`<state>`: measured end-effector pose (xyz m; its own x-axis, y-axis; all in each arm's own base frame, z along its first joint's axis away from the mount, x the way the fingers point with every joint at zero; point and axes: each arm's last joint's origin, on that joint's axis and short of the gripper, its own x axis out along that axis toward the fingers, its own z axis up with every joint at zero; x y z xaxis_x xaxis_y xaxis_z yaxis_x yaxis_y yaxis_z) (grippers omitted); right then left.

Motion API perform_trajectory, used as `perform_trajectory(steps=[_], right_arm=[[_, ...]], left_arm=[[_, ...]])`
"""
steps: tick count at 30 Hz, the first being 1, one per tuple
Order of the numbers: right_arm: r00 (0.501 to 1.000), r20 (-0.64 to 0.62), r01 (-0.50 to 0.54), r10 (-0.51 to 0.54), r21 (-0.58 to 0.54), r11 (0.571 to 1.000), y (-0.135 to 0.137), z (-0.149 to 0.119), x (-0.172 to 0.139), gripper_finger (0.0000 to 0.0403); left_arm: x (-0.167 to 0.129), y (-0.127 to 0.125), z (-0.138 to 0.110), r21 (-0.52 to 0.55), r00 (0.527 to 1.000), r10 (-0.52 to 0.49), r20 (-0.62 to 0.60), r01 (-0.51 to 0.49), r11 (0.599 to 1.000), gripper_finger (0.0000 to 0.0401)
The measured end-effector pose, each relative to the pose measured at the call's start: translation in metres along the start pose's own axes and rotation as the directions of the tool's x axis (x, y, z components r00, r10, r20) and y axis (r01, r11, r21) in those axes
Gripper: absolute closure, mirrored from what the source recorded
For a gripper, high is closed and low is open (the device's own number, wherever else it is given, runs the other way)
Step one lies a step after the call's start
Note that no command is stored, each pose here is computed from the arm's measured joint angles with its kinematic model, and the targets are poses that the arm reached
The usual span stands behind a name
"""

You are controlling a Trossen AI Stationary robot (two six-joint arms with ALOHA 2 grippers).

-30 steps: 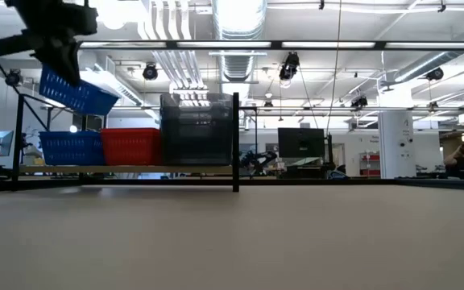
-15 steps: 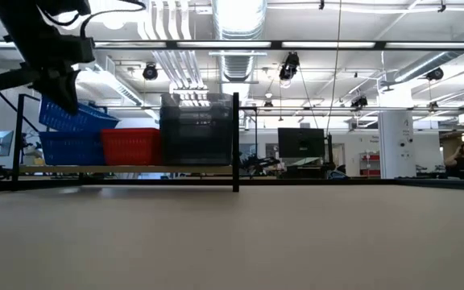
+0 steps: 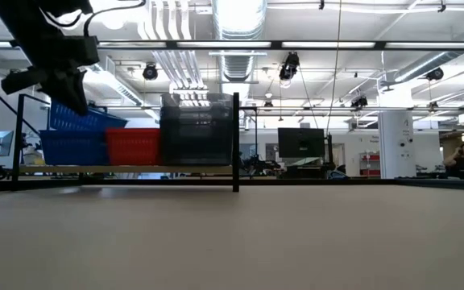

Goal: Stack baskets on shelf by color
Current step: Stack the blue bin on the stacked blue bins on the shelf

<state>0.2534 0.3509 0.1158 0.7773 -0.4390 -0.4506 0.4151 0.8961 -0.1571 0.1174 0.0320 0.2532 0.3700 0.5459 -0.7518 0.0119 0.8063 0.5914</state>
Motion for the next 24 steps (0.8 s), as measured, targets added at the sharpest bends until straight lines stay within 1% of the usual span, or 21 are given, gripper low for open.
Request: perform_trajectory(steps=[4,12,18,20,22,24], right_arm=[[1.000,0.000,0.000,0.000,0.000,1.000,0.000,0.000,0.000,0.0339],[1.000,0.000,-0.001,0.001,0.001,1.000,0.000,0.000,0.000,0.0339],[1.000,0.000,-0.001,0.001,0.003,1.000,0.000,0.000,0.000,0.0339],[1.000,0.000,-0.002,0.002,0.003,1.000,0.000,0.000,0.000,0.0339],[1.000,0.000,-0.002,0.002,0.003,1.000,0.000,0.000,0.000,0.0339],[1.000,0.000,-0.001,0.001,0.002,1.000,0.000,0.000,0.000,0.0339]], left_arm=[[0.002,0.000,0.001,0.005,1.000,-0.002,-0.012,0.002,1.000,0.0385],[0.005,-0.001,0.003,0.010,0.999,-0.004,-0.032,0.004,1.000,0.0315],[0.000,0.005,-0.001,-0.009,0.996,0.074,-0.053,-0.075,0.997,0.0265],[-0.007,0.010,0.002,-0.075,0.996,0.089,-0.025,-0.091,0.993,0.0256],[-0.013,0.014,0.004,-0.195,0.996,0.084,0.007,-0.081,0.978,0.0252],[-0.019,0.017,0.009,-0.307,0.998,0.017,0.065,0.004,0.952,0.0252]])
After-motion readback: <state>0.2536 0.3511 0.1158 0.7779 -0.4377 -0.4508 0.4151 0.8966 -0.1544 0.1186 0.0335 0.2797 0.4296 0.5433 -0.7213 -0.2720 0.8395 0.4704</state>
